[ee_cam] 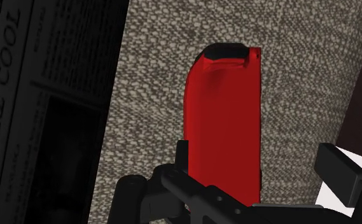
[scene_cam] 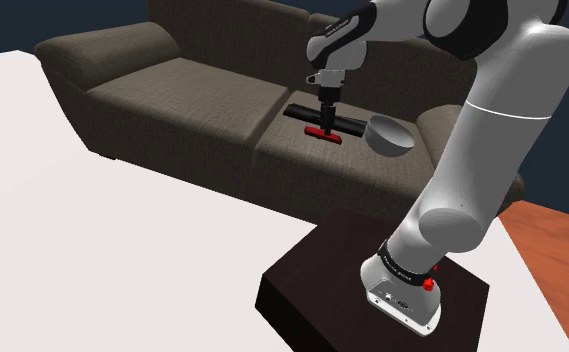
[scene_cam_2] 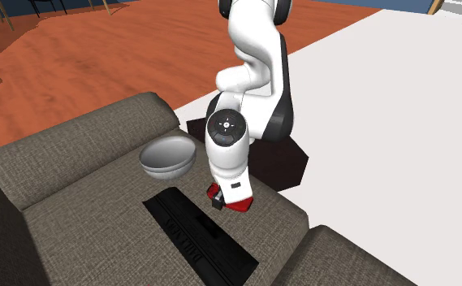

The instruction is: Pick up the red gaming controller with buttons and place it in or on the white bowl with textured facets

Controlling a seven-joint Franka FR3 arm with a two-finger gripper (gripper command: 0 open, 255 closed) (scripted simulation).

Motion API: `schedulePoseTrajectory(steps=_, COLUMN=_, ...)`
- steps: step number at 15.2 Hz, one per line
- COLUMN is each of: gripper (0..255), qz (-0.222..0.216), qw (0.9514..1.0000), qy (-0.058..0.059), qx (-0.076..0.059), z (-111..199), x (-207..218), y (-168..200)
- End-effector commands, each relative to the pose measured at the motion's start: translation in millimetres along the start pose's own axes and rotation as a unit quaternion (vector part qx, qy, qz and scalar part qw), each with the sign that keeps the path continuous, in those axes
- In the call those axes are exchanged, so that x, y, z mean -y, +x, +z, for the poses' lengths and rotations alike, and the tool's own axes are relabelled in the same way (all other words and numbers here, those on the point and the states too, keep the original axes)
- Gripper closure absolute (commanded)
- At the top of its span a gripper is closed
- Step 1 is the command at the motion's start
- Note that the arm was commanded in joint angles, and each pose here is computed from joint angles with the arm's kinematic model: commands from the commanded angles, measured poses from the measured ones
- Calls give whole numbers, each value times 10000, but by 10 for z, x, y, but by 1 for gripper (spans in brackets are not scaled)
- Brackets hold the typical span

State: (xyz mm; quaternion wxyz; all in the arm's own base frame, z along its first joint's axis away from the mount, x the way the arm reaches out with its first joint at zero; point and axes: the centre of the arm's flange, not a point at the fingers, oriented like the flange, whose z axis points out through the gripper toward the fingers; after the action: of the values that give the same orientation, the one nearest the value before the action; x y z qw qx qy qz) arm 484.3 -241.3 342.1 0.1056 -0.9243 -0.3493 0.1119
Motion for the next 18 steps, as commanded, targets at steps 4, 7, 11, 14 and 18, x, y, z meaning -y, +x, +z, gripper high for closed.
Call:
schedulePoseTrajectory(steps=4, gripper=255, qz=0, qw=10000, qy=0, qx=0, z=1, x=0, y=0)
schedulePoseTrajectory(steps=7, gripper=255, qz=0, qw=10000, qy=0, qx=2, z=14, x=24, y=10)
schedulePoseTrajectory(steps=11, gripper=255, qz=-2, qw=10000, qy=1, qx=4, z=2, x=19, y=20)
schedulePoseTrajectory(steps=14, gripper=0, qz=-576, qw=9933, qy=-983, qx=-202, z=-63, x=306, y=-186)
schedulePoseTrajectory(steps=18, gripper=0, qz=-871, qw=9851, qy=-1452, qx=-290, z=106, x=403, y=-285)
